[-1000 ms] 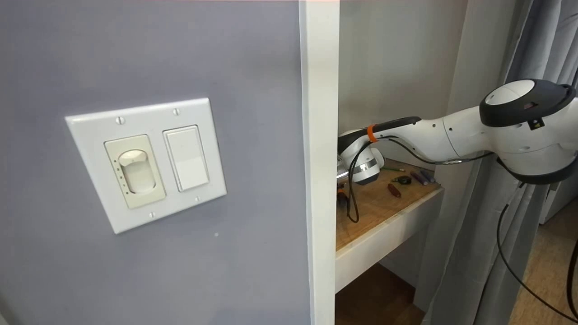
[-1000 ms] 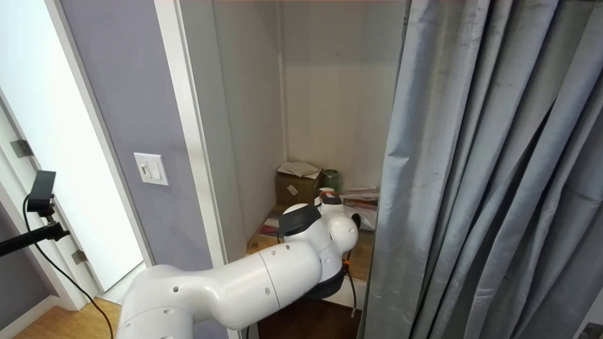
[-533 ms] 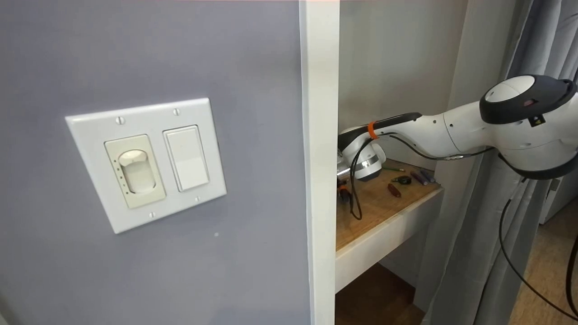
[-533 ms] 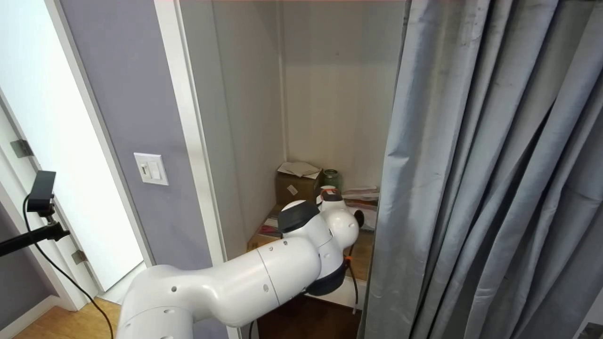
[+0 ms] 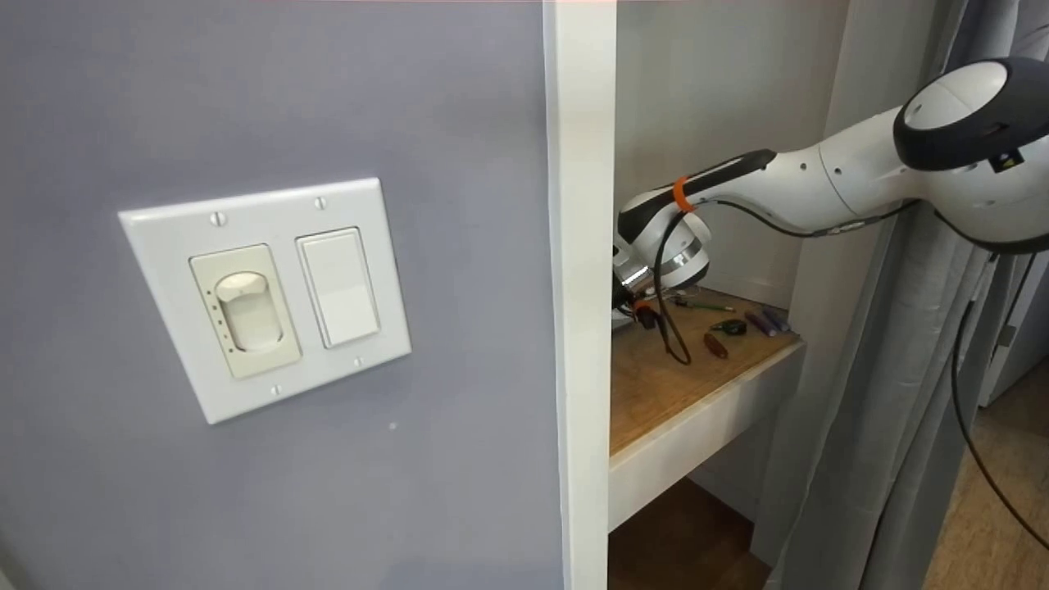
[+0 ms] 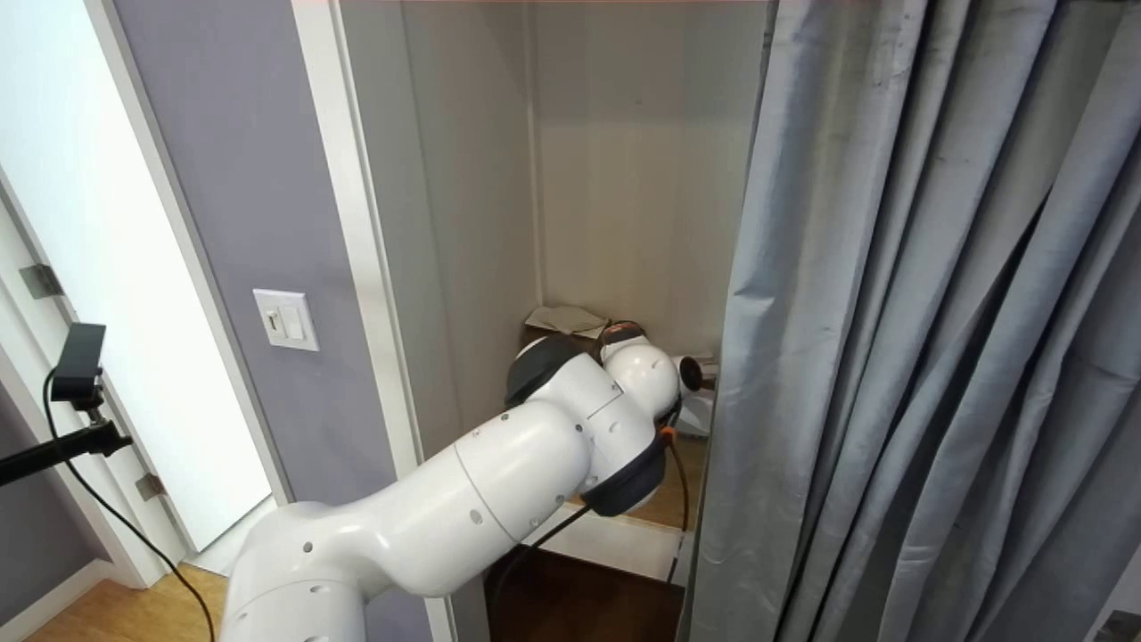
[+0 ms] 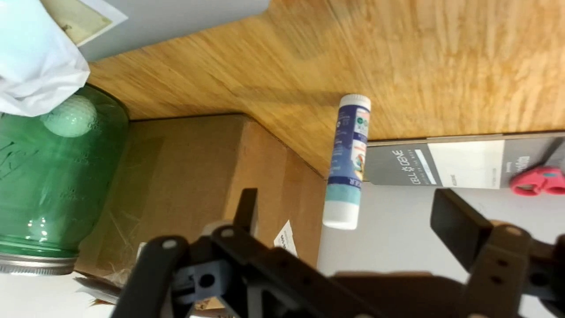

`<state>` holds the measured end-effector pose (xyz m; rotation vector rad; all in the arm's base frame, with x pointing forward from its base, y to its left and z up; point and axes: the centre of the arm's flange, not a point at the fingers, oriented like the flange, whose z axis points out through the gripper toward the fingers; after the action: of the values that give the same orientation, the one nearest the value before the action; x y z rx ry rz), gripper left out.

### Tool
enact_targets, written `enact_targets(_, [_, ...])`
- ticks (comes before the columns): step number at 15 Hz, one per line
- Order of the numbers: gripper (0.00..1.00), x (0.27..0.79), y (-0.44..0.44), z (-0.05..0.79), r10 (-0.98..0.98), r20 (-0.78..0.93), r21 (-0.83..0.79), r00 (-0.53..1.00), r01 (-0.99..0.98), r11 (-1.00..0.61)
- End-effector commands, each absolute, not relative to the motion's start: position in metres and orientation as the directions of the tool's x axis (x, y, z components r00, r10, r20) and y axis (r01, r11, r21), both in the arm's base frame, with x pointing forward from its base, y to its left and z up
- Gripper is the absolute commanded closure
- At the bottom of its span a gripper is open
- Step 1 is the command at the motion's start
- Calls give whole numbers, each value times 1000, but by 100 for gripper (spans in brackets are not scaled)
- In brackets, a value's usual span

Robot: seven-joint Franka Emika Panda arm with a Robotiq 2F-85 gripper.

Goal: Move the white object forward and put it upright

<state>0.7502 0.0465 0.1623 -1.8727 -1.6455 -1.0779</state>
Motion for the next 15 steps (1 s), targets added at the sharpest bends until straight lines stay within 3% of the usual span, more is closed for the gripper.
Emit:
enact_targets(1, [0, 720, 45, 218, 761, 649, 185, -14, 973, -139])
enact_targets(7, [0, 675, 45, 282, 881, 470, 190, 49, 969, -156])
enact_targets(15, [0, 620, 51, 320, 895, 339, -16, 291, 953, -304])
